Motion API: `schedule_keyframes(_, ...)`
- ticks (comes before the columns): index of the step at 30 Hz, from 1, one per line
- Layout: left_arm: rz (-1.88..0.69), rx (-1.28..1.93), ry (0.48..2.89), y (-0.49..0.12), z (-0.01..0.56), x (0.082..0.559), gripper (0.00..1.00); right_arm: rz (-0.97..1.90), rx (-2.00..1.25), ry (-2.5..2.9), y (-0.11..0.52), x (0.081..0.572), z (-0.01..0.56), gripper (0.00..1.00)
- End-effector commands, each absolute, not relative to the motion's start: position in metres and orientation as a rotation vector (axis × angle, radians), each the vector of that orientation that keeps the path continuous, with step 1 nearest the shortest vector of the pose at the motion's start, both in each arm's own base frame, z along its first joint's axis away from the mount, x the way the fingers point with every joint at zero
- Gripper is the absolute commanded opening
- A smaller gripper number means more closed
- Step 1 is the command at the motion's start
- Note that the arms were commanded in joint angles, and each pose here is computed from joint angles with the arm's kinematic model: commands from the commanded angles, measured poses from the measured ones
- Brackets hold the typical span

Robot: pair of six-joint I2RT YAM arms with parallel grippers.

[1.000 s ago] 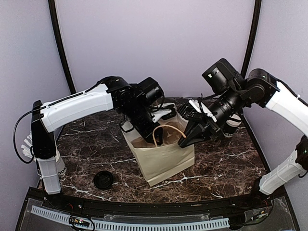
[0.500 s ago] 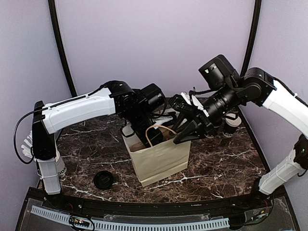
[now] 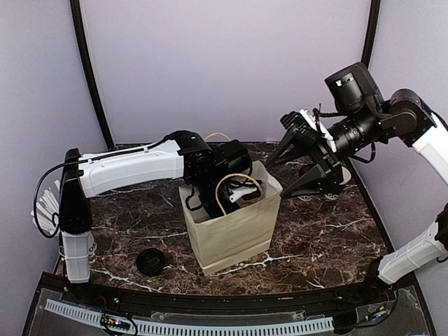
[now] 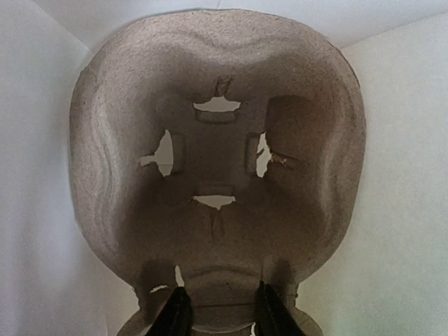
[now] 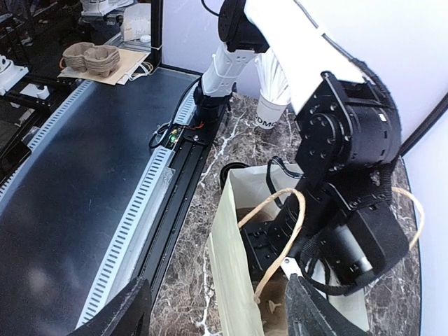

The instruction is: Pack the takeout coffee

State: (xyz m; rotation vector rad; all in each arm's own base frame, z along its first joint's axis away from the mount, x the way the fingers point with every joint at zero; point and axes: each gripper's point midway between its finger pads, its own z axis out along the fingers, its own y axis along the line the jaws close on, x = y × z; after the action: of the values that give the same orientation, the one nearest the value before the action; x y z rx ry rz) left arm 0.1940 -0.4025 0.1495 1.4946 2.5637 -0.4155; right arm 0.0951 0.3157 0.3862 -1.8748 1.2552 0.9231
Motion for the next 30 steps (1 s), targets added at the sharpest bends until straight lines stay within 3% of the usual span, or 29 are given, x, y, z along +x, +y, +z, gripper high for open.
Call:
schedule_keyframes(1,-0.379,1.544,2.587,-0.395,0.139,0.187,0.13,0.879,-1.824,1.262,0.303,0.103,0.394,0.67)
schedule_keyframes(30,-0.405,1.517,2.681,-0.402,0.067,0.183,0.13,0.86,-1.823,1.361,0.309,0.118,0.358,0.67)
